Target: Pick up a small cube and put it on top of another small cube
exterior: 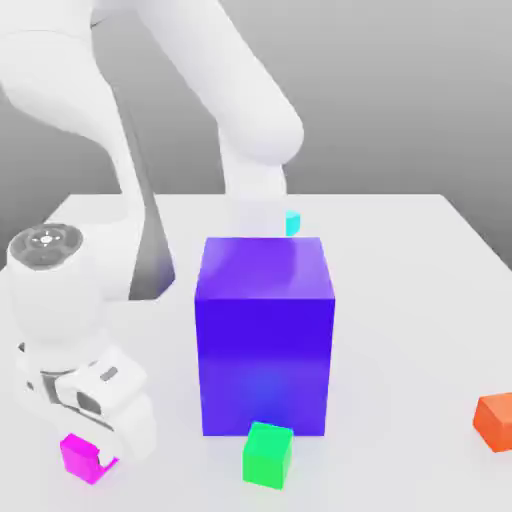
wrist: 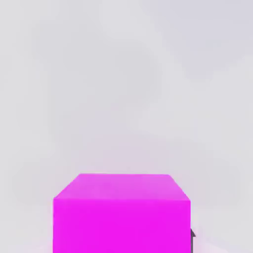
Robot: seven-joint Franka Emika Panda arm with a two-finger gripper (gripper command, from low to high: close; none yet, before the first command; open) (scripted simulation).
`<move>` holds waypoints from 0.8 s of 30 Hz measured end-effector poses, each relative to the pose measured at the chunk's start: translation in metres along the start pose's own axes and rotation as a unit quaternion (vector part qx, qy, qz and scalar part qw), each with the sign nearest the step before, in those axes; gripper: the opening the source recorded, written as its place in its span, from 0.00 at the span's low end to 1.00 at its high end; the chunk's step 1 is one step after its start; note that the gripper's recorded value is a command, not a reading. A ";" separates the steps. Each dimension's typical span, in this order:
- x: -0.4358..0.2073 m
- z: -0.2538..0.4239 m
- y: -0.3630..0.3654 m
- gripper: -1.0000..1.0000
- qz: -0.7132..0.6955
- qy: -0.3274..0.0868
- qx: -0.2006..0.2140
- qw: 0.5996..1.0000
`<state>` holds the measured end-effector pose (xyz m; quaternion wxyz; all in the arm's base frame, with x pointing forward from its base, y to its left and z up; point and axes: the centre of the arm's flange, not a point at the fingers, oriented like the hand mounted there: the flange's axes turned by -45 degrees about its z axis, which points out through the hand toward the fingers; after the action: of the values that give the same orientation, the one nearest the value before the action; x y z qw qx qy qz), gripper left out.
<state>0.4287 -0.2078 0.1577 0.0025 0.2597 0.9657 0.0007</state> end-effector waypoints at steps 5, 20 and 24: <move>0.008 -0.046 0.029 0.00 -0.039 -0.001 -0.002 0.999; 0.103 -0.075 0.195 0.00 -0.300 -0.004 -0.001 0.954; 0.102 -0.054 0.196 0.00 -0.301 -0.004 -0.002 0.954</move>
<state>0.4383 0.0129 0.2119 0.0074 -0.0425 0.9991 0.0009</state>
